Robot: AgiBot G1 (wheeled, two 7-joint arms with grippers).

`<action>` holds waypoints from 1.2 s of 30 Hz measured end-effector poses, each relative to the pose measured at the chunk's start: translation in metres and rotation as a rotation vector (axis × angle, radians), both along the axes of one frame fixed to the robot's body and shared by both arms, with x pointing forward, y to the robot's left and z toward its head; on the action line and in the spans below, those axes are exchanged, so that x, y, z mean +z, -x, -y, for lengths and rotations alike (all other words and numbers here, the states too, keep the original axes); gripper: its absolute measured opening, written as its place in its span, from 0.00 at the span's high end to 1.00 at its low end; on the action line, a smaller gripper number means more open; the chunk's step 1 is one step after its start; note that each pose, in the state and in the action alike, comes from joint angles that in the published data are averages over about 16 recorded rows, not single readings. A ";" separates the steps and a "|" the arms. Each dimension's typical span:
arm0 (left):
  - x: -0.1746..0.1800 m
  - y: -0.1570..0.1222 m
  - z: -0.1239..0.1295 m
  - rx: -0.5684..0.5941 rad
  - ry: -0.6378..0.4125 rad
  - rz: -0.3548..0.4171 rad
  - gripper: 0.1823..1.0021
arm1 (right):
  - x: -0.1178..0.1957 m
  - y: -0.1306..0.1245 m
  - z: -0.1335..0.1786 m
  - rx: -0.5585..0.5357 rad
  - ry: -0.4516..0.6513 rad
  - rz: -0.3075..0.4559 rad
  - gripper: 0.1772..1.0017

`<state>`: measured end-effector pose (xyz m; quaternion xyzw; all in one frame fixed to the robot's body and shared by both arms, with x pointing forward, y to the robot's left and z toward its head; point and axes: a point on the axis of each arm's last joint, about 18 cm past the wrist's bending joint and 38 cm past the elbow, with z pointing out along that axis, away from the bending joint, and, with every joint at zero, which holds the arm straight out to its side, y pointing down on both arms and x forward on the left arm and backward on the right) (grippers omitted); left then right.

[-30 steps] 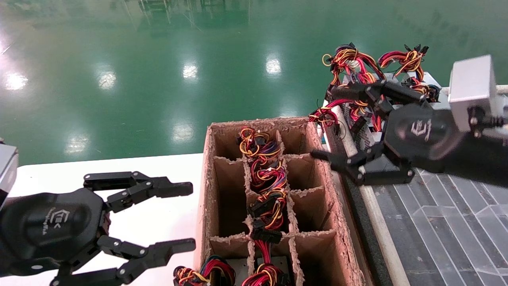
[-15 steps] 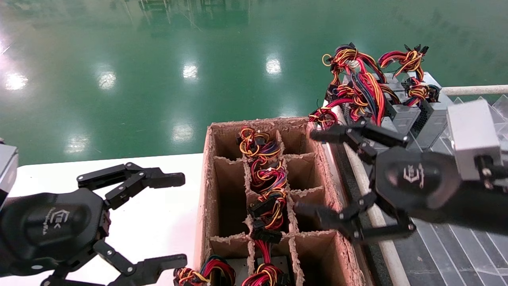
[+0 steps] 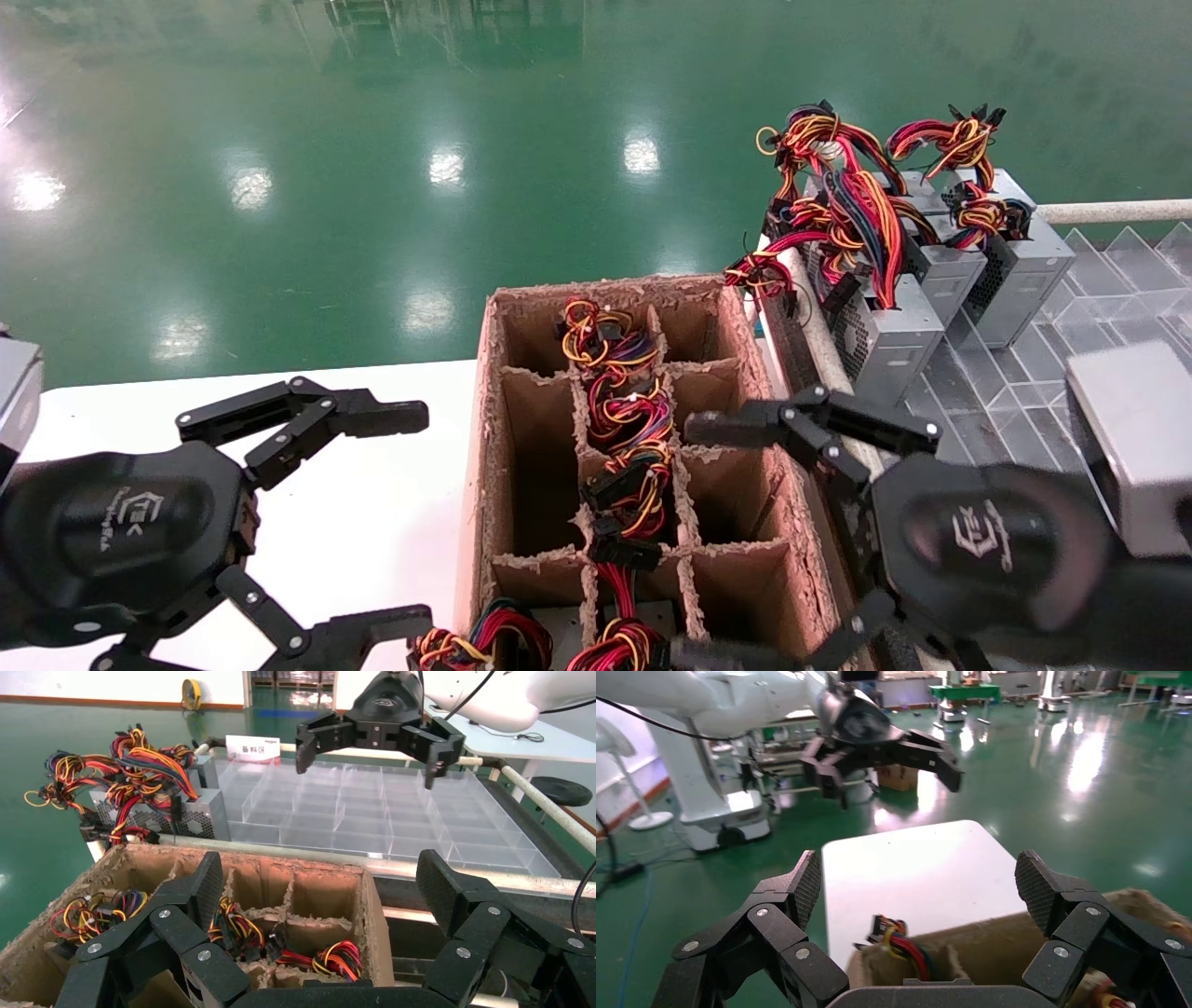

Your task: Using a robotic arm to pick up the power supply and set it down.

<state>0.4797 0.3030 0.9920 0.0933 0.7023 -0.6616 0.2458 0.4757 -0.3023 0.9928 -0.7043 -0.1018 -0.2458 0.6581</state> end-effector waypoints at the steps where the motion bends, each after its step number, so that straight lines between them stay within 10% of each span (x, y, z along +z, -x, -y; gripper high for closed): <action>1: 0.000 0.000 0.000 0.000 0.000 0.000 0.01 | -0.001 0.001 0.000 0.005 -0.001 -0.004 0.00; 36: 0.000 0.000 0.000 0.000 0.000 0.000 0.00 | -0.001 0.000 0.000 0.002 0.000 -0.003 0.00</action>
